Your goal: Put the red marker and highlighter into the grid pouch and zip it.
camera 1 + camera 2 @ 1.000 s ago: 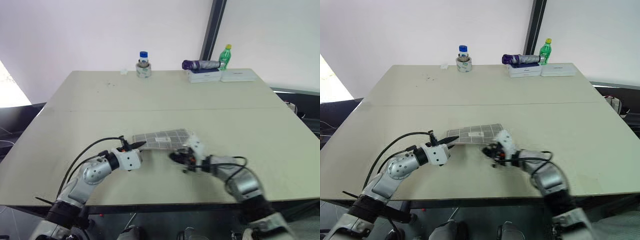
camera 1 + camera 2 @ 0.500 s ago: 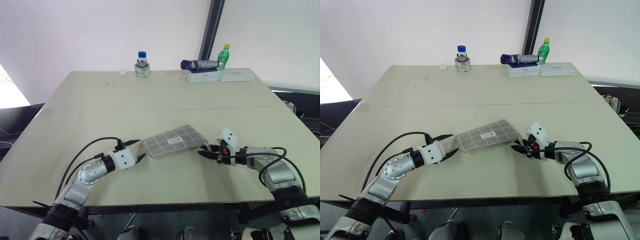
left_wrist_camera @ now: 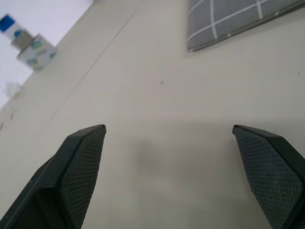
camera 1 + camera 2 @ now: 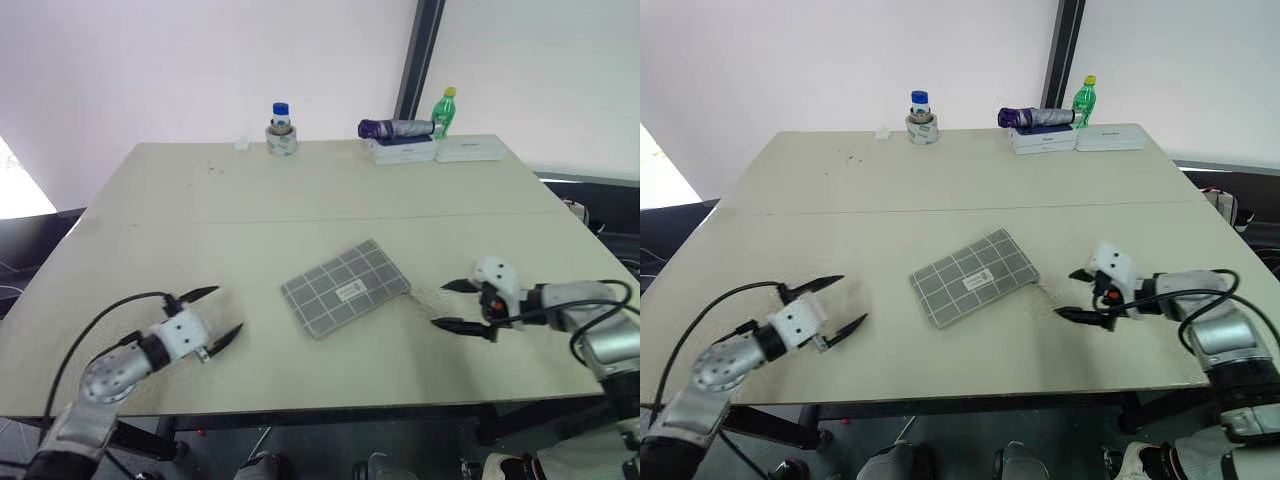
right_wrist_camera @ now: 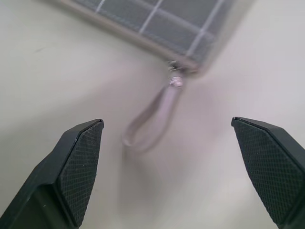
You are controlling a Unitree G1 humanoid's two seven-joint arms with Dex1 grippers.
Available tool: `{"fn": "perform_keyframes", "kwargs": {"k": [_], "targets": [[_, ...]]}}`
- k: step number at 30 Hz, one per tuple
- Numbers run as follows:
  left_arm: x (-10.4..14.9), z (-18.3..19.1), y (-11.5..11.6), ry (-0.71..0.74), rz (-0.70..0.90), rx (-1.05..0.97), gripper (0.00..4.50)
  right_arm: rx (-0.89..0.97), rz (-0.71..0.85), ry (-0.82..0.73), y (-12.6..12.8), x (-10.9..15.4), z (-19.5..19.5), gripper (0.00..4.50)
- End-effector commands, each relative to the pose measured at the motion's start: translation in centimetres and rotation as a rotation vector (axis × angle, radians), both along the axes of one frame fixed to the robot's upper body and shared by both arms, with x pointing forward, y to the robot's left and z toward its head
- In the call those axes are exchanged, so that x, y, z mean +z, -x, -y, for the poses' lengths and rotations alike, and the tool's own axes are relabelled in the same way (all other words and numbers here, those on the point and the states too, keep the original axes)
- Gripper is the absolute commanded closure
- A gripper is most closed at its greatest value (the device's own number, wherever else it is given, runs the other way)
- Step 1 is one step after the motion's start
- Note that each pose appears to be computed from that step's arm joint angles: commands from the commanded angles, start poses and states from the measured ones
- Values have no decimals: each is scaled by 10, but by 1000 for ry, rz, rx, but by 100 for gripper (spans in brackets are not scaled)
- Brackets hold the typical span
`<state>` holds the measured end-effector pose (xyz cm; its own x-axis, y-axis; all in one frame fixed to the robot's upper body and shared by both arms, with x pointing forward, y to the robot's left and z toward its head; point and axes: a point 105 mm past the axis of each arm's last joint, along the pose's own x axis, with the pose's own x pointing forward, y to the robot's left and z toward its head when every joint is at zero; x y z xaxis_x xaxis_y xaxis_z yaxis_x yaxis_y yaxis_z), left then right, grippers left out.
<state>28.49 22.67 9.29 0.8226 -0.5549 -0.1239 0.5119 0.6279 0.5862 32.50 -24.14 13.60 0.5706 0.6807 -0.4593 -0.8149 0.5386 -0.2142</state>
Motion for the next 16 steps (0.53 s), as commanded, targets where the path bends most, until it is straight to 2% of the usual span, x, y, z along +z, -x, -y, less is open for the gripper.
{"fn": "perform_keyframes", "kwargs": {"k": [1, 2, 5, 8, 16], "targets": [[27, -27, 14, 202, 2, 91, 0, -18, 109, -179, -2, 26, 5, 4], [28, -33, 17, 231, -15, 114, 0, -30, 105, -201, 0, 24, 9, 4], [30, -66, 28, 261, -46, 228, 0, -64, 105, -111, 10, 11, 33, 4], [36, -92, 40, 274, -67, 301, 0, -114, 110, -99, 13, 7, 47, 4], [39, -111, 43, 225, -72, 331, 0, -83, 129, -106, 11, 2, 33, 4]]}}
